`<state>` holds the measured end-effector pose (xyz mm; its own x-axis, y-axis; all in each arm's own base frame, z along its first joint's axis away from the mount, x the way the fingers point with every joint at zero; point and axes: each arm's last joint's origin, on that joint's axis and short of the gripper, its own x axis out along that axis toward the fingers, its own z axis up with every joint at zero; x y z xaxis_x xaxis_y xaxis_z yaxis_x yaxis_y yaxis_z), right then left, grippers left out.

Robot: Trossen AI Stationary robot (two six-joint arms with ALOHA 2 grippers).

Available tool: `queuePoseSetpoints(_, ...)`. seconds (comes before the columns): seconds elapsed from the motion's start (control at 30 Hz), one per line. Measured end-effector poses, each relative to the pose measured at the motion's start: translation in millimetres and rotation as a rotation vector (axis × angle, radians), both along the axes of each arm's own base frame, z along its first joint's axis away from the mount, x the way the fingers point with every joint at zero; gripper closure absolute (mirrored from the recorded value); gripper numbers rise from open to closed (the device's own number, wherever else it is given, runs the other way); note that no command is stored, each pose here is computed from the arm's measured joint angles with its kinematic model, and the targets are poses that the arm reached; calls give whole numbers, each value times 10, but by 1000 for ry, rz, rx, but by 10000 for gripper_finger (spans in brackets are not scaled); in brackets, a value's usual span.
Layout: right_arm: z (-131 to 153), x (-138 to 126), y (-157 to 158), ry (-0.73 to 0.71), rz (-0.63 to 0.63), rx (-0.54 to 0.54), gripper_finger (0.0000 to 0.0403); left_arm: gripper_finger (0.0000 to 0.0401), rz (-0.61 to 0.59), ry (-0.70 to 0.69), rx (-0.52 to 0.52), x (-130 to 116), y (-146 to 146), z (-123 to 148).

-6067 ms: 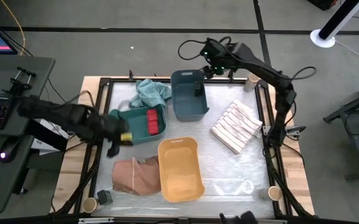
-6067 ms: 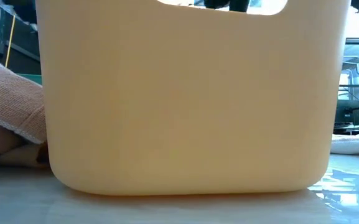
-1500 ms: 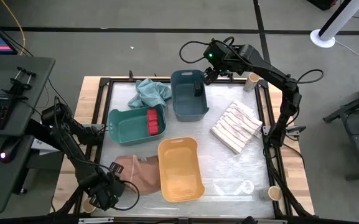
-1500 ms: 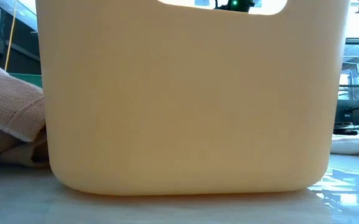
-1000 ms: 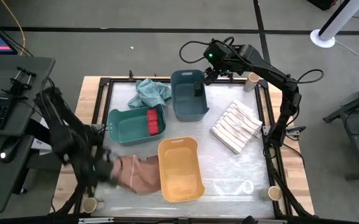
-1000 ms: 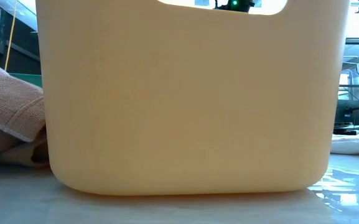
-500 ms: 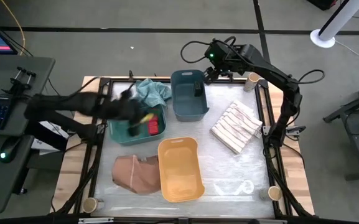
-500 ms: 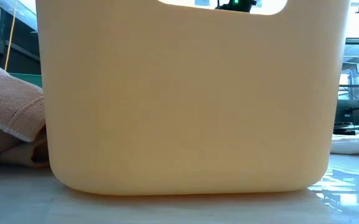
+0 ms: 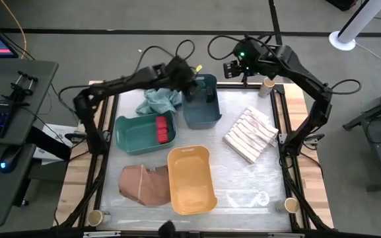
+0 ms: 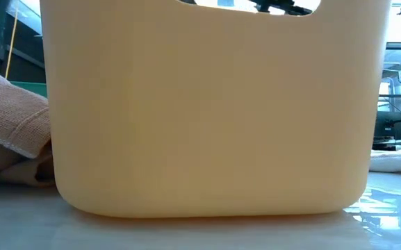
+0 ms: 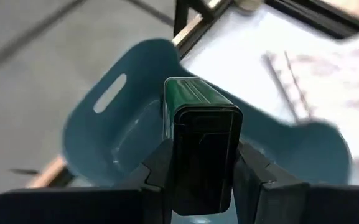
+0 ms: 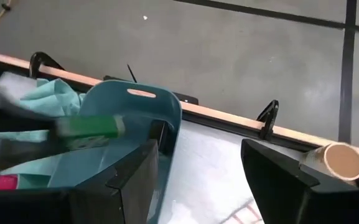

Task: Sort spices by type
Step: Put the black seasoning can into the blue bin

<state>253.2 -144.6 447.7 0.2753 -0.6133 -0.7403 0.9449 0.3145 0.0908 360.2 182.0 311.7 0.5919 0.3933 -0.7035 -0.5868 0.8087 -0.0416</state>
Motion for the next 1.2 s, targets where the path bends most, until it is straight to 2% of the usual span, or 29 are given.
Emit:
queuePoseSetpoints(0.13,-7,9,-3,-20,-27,10,176,314,212,-58,-174,137,328,-242)
queuePoseSetpoints(0.2,-17,20,-9,-23,-36,14,176,305,304,-89,-309,147,449,-387)
queuePoseSetpoints(0.3,-25,29,-15,-21,-39,15,176,299,379,-110,-498,145,569,-584)
queuePoseSetpoints(0.43,-25,28,-17,-18,-45,8,176,301,470,-106,-598,140,636,-733)
queuePoseSetpoints(0.5,-24,27,-17,-18,-45,7,176,301,491,-120,-606,146,642,-735)
queuePoseSetpoints(0.63,-24,26,-19,-14,-51,0,176,296,520,-109,-520,139,662,-723)
queuePoseSetpoints(0.83,-24,25,-20,-11,-52,-3,176,283,535,-58,-456,109,665,-739)
queuePoseSetpoints(1.2,-24,25,-20,-7,-46,-5,176,218,523,-10,-414,86,660,-752)
